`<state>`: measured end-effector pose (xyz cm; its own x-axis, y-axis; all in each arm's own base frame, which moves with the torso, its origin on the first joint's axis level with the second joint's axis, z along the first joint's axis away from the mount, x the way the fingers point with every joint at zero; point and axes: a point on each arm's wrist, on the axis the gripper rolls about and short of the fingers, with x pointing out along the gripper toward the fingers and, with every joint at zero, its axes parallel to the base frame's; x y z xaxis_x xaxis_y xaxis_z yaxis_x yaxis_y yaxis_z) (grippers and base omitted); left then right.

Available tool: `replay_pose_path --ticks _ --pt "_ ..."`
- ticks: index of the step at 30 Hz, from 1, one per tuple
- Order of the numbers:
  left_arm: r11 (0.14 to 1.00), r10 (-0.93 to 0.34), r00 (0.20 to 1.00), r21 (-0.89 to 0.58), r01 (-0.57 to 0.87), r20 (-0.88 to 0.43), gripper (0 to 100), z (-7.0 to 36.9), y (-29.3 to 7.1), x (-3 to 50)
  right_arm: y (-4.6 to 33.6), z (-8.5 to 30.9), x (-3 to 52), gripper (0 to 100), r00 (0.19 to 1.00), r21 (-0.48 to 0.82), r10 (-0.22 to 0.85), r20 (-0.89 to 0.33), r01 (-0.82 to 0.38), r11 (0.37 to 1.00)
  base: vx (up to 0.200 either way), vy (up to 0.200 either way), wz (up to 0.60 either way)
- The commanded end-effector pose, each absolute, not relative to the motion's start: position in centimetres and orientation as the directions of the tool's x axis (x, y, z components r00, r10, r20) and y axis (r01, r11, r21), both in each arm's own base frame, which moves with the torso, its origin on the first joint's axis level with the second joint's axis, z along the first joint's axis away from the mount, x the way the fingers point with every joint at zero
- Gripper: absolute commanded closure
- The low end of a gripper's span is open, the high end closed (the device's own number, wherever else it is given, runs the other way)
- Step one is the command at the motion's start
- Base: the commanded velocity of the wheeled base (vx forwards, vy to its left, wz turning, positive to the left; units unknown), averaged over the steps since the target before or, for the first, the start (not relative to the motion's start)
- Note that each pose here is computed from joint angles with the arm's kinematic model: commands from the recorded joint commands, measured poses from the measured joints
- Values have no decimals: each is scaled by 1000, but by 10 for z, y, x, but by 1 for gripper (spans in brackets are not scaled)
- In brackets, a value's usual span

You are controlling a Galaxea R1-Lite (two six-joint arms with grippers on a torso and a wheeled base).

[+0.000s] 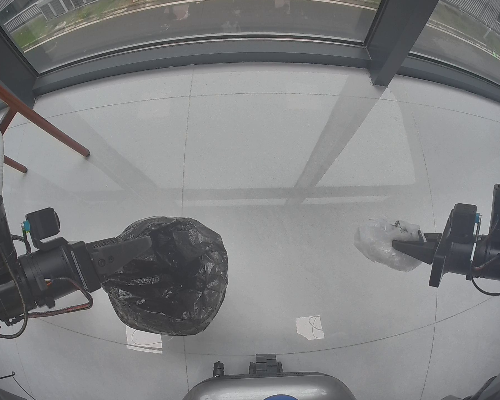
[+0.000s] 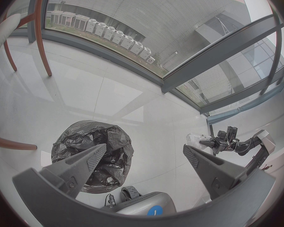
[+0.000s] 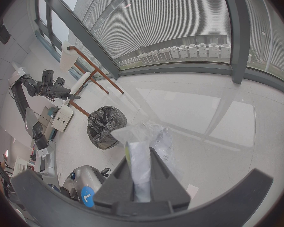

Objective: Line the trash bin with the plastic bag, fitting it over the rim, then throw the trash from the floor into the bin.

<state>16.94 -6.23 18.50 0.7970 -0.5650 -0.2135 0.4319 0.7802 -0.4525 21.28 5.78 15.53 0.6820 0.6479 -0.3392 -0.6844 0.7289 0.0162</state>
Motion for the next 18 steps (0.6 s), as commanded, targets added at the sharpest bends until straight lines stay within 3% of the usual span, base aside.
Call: replay_pose_path --ticks 1,7,18 --pt "781 -565 797 -453 431 -214 0 185 -62 169 63 157 209 100 675 7 658 -334 -696 718 0 0 0" --pt "782 -562 800 -450 432 -209 0 186 -62 169 68 157 208 100 670 1 662 -336 -702 712 0 0 0" --pt "780 -564 801 -448 437 -201 0 187 -62 167 72 159 209 100 673 -10 660 -334 -703 711 0 200 0"
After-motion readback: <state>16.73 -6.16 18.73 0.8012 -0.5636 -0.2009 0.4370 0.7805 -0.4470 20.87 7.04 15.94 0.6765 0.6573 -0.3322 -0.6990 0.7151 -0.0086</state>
